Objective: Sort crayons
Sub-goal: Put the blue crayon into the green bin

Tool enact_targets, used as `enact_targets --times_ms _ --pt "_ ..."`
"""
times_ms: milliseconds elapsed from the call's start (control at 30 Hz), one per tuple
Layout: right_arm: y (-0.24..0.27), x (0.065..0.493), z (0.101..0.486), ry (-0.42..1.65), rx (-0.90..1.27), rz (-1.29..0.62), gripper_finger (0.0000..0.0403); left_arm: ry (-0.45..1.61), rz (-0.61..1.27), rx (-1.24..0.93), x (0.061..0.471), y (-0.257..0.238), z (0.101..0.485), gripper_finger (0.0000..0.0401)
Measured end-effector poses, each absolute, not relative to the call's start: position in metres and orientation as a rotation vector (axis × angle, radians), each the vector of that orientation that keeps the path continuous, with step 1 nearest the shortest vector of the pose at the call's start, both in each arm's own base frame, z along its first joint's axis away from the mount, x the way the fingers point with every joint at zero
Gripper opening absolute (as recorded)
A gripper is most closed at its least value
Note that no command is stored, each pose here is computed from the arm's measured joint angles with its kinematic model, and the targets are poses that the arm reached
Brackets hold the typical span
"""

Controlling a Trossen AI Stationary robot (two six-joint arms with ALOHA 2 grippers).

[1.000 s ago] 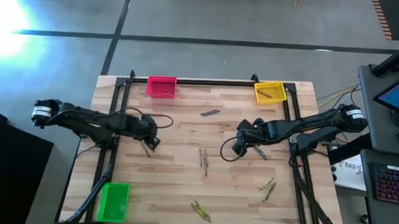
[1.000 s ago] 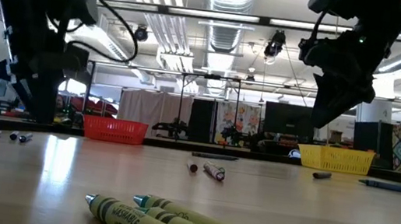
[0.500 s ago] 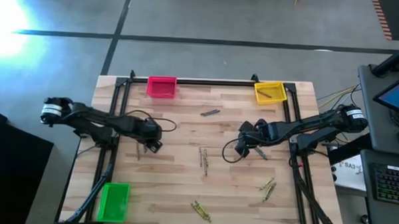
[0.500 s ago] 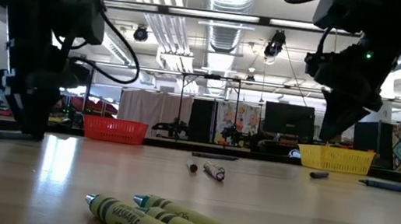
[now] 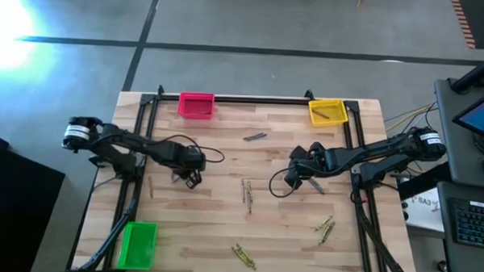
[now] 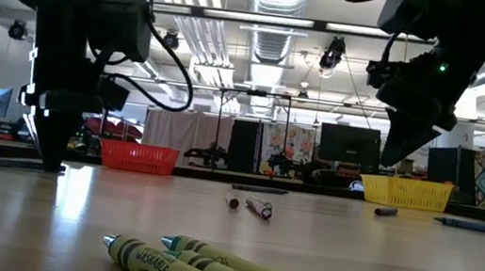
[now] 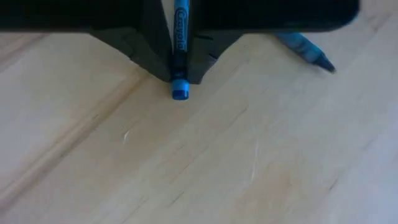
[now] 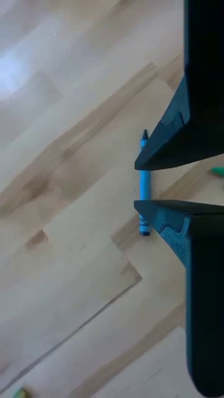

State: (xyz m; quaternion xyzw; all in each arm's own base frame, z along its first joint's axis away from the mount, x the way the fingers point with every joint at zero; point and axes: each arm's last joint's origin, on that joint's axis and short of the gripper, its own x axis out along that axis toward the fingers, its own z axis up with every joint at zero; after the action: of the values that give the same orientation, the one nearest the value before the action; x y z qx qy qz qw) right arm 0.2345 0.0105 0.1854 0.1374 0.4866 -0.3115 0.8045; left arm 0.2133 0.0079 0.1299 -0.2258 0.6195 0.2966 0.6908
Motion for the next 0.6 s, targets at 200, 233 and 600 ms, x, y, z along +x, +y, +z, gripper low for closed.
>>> enact_targets --times_ms 200,233,600 --pt "0.008 0.234 0.183 0.988 0.261 -0.738 0.0078 1.382 0.62 -0.443 0.222 0.006 0.169 0.0008" --pt "0.008 0.233 0.181 0.978 0.264 -0.742 0.0079 1.386 0.605 -0.426 0.222 0.003 0.176 0.0006" --pt "0.007 0.219 0.15 0.963 0.31 -0.767 0.0073 1.661 -0.12 -0.719 0.194 -0.076 0.224 0.0003"
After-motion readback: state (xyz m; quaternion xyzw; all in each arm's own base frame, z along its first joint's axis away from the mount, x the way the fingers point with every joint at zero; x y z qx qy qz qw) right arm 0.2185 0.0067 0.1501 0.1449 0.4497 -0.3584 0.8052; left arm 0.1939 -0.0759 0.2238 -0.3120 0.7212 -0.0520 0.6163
